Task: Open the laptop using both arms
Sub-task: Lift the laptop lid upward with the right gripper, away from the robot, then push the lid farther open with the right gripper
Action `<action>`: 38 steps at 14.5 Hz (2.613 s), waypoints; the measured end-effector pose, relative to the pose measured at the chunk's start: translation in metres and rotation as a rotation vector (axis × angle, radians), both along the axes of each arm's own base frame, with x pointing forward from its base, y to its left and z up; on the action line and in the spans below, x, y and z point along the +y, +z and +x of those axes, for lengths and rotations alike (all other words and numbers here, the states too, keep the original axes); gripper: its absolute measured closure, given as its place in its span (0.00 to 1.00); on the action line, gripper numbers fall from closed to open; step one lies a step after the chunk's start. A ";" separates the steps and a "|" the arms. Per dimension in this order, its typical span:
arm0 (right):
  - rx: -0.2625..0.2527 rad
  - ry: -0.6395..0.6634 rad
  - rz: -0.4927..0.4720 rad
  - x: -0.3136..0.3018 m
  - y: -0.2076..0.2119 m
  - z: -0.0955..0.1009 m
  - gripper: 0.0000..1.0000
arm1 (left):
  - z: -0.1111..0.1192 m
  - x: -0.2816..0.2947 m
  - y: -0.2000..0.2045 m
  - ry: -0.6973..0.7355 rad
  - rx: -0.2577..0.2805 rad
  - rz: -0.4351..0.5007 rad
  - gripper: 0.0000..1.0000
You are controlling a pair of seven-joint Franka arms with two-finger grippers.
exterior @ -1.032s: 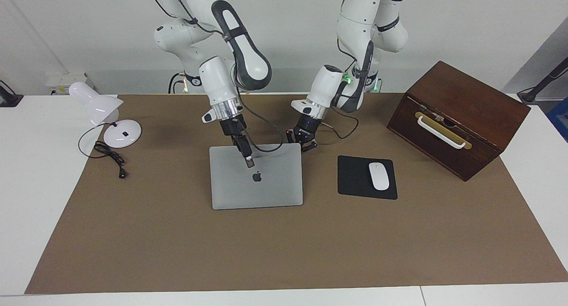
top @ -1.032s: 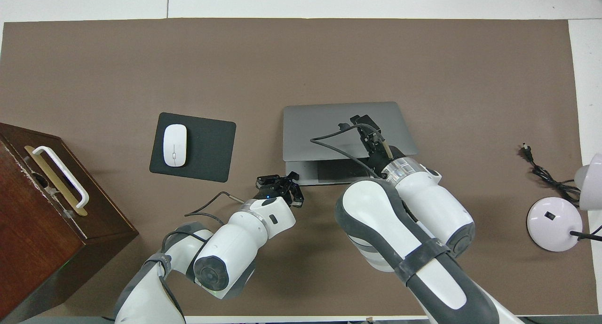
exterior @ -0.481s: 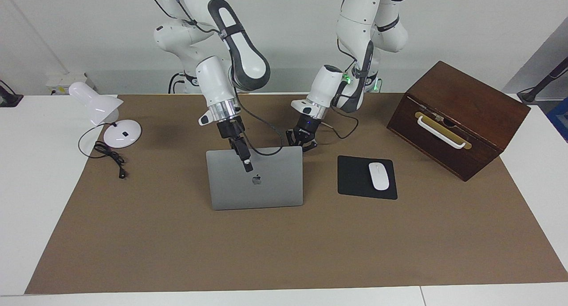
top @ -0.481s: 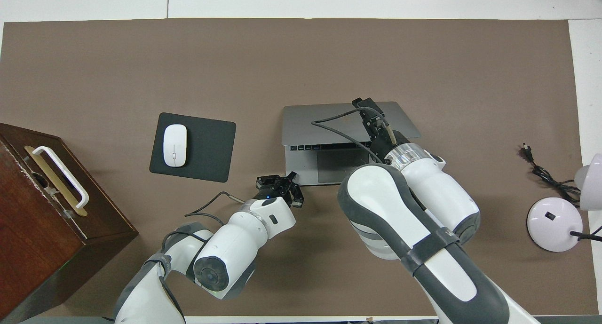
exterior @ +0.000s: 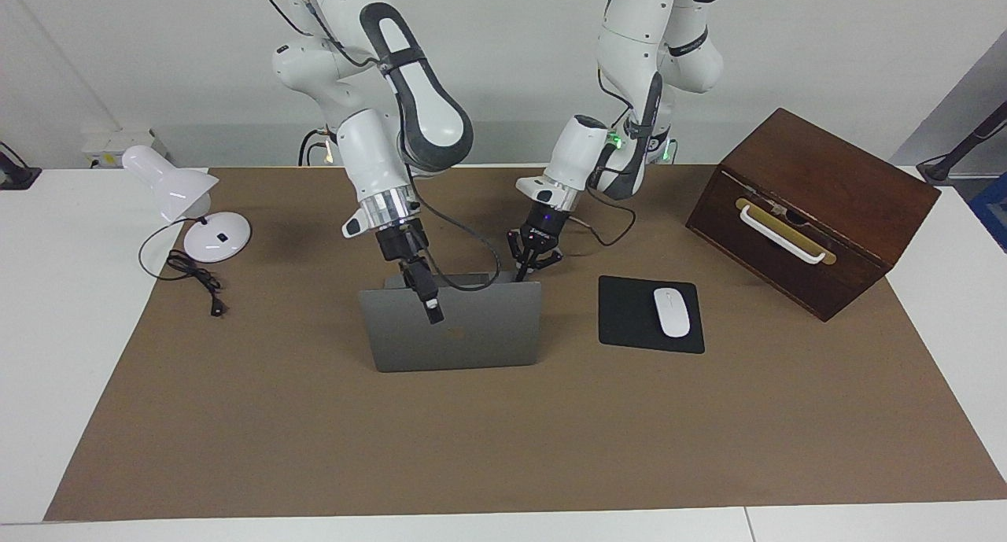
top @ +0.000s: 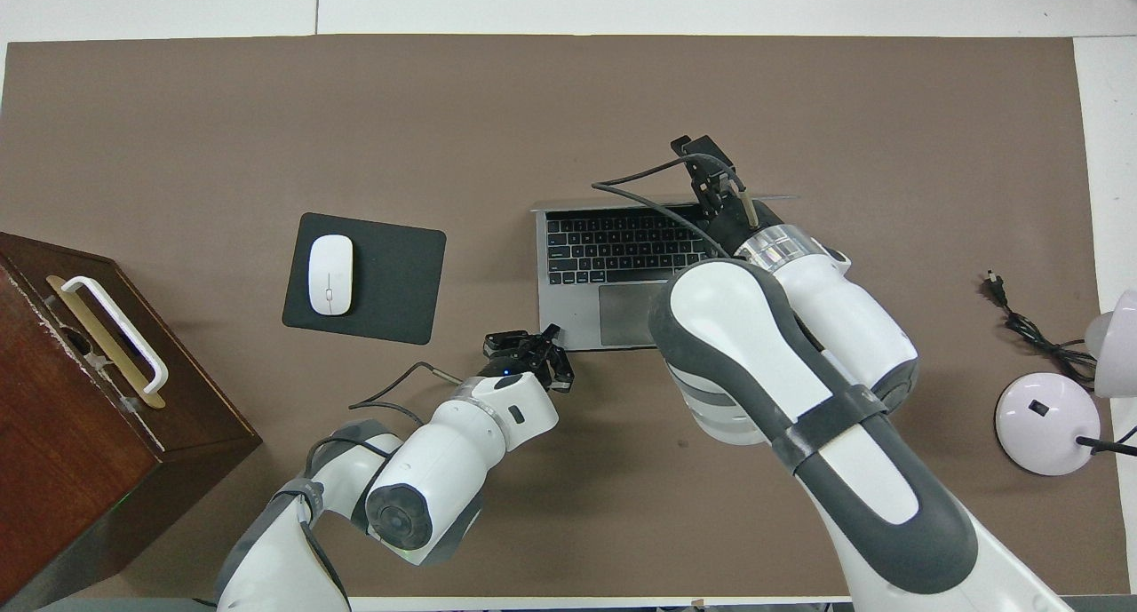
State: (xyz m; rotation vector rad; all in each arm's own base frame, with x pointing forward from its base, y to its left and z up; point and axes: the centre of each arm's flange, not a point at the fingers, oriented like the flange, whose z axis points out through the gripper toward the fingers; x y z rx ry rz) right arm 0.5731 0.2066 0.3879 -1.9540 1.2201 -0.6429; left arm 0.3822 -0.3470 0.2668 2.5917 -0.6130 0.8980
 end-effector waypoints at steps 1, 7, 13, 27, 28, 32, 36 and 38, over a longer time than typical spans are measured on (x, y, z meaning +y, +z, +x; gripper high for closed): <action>-0.005 0.004 0.001 -0.003 0.001 0.006 0.00 | 0.000 0.000 0.000 0.000 0.000 0.000 0.99; -0.034 0.025 0.008 -0.011 0.013 0.025 0.00 | 0.000 0.000 0.000 0.000 0.000 0.000 0.99; -0.038 0.055 0.013 -0.029 0.017 0.040 0.00 | 0.000 0.000 0.000 0.000 0.000 0.000 0.99; 0.007 0.202 -0.011 -0.040 0.004 0.053 0.00 | 0.000 0.000 0.000 0.000 0.000 0.000 0.99; 0.011 0.224 -0.023 -0.042 0.003 0.054 0.00 | 0.000 0.000 0.000 0.000 0.000 0.000 0.99; 0.012 0.265 -0.061 -0.046 0.003 0.057 0.00 | 0.000 0.000 0.000 0.002 0.001 -0.001 0.99; 0.002 0.304 -0.133 -0.052 0.005 0.060 0.00 | 0.000 0.000 0.000 0.017 0.009 -0.011 0.99; -0.007 0.341 -0.192 -0.054 0.007 0.063 0.00 | 0.000 0.000 0.000 0.021 0.011 -0.013 0.99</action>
